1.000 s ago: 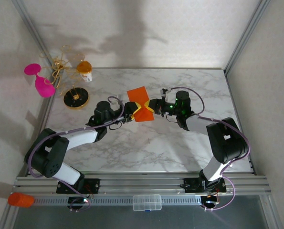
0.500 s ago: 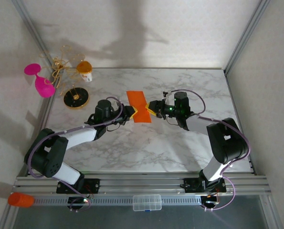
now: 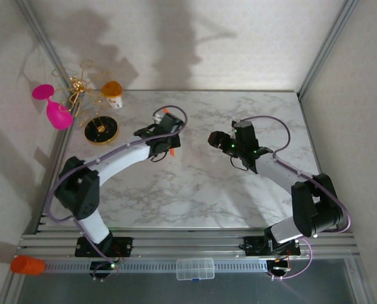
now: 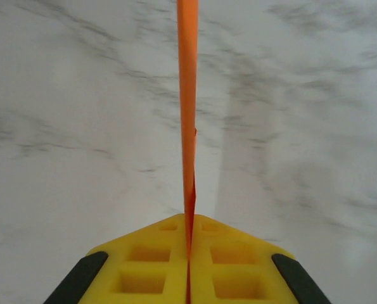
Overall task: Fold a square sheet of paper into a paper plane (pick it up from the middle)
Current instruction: Turn over the paper at the center of the table, then move the paper to the center of the table.
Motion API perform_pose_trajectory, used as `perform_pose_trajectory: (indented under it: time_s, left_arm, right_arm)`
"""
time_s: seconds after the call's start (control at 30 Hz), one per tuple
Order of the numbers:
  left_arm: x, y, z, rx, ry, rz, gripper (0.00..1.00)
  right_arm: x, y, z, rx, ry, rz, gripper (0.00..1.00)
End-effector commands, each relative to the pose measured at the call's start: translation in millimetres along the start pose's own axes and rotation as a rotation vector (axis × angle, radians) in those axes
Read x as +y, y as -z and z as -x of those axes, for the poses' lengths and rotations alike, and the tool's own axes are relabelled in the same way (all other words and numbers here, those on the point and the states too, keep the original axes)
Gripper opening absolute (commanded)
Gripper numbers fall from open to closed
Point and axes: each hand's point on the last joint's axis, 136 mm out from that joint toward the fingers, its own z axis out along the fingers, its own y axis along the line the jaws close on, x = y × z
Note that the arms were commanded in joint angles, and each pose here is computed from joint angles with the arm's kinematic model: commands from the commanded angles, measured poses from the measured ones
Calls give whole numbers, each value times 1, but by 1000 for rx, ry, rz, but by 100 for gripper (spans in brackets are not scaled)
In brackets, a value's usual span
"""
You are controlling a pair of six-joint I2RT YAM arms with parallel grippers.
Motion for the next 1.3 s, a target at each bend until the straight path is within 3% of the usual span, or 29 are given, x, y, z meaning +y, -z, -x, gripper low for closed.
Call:
perform_pose_trajectory:
  time_s: [0.0, 0.2, 0.3, 0.43, 0.57, 0.67, 0.77, 1.0, 1.13, 1.27]
  left_arm:
    - [52, 4, -11, -24, -274, 410, 8]
    - [19, -19, -38, -22, -384, 465, 7]
    - [-3, -35, -62, 29, -375, 399, 9]
    - [-30, -41, -74, 100, -288, 241, 30]
    - [-50, -34, -60, 172, -101, -20, 48]
    - [-46, -24, -43, 196, 54, -190, 58]
    - [-21, -18, -23, 169, 189, -255, 63]
    - [84, -12, 3, 46, 451, -170, 75]
    - [130, -4, 2, 2, 504, -104, 81]
    - [152, 1, -5, -6, 526, -73, 85]
  right_arm:
    - [-24, 13, 12, -80, 16, -134, 74]
    - [-38, 25, 16, -138, -32, -192, 74]
    - [-43, 30, 17, -159, -54, -205, 74]
    - [-50, 32, 15, -166, -90, -209, 74]
    - [-45, 24, 9, -116, -95, -152, 73]
    - [-31, 9, 0, -49, -81, -67, 69]
    - [-13, -12, -17, 50, -65, 10, 63]
    - [58, -71, -82, 272, 61, 98, 53]
    - [91, -99, -124, 379, 128, 129, 48]
    - [109, -121, -158, 477, 181, 140, 46]
